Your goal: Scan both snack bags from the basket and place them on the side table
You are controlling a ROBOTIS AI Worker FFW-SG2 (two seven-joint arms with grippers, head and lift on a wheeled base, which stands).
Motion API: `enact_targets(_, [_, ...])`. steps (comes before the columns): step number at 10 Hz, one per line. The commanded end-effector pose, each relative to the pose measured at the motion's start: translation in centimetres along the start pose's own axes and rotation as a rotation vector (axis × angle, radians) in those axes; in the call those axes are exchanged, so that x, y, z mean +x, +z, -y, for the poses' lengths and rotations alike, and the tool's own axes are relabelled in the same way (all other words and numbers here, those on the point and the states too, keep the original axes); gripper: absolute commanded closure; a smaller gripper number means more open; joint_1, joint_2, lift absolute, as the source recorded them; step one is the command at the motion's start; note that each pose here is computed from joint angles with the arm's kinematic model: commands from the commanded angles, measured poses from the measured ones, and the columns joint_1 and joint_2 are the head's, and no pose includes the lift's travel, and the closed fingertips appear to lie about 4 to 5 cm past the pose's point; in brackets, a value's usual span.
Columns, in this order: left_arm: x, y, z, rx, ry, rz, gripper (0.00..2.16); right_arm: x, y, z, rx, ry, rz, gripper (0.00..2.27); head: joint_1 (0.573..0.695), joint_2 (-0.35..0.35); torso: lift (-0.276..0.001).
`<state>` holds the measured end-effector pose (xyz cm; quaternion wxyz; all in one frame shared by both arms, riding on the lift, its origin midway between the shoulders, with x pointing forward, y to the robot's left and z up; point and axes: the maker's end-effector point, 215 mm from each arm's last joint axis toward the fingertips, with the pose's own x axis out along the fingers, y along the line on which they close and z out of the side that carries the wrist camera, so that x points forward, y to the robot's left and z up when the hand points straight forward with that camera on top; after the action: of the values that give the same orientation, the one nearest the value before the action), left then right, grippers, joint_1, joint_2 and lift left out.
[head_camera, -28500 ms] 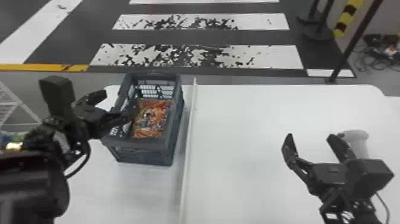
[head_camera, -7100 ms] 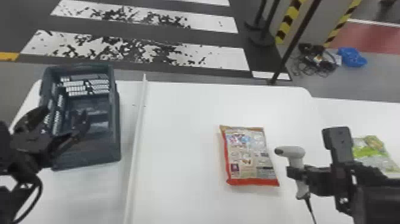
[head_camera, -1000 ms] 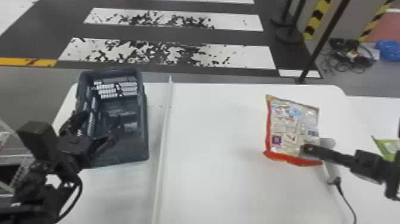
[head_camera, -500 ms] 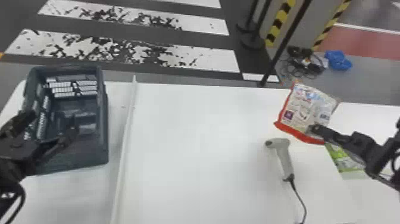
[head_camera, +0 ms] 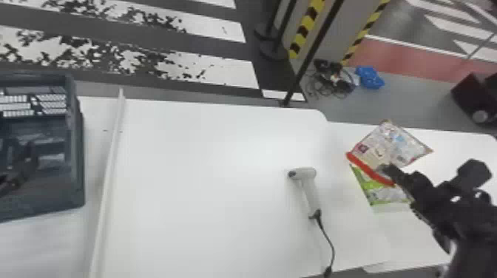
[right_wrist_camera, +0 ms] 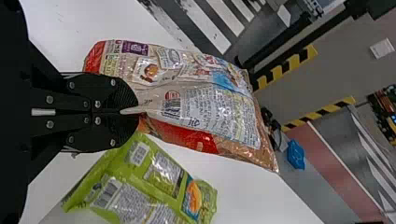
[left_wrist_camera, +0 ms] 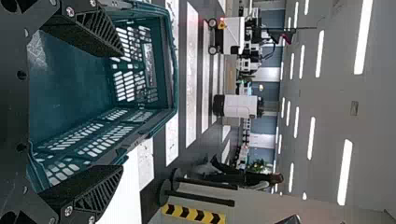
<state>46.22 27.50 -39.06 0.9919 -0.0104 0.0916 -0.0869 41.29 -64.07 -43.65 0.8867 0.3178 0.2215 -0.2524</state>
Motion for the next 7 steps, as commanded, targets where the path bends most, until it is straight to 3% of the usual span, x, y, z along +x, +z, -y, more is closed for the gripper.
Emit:
enact_targets(1, [0.0,0.0,-0.1,0.000,0.001,0.000,0.15,0.6,0.9,3.2,0.042,-0.076,0.050,2.25,0.695,-0.350,-0.075])
enact_targets(3, [0.0,0.1,0.0,-0.001,0.000,0.001,0.15,1.5,1.1,7.0,0.091,-0.164,0.090,2.21,0.695,-0.350,-0.075])
enact_targets(4, [0.0,0.1,0.0,-0.001,0.000,0.001,0.15,2.2,1.1,8.2,0.103,-0.188,0.101,1.95,0.695,-0.350,-0.075])
enact_targets(5, [0.2,-0.1,0.2,-0.003,-0.004,-0.002,0.15,2.7,0.9,9.7,0.105,-0.209,0.093,1.32,0.695,-0.350,-0.075])
enact_targets(6, [0.7,0.0,0.7,-0.006,-0.014,0.001,0.15,2.9,1.0,10.6,0.106,-0.211,0.082,0.33,0.695,-0.350,-0.075])
enact_targets(7, [0.8,0.0,0.8,-0.005,-0.017,0.003,0.15,3.2,0.6,10.9,0.089,-0.208,0.063,0.00,0.695,-0.350,-0.075])
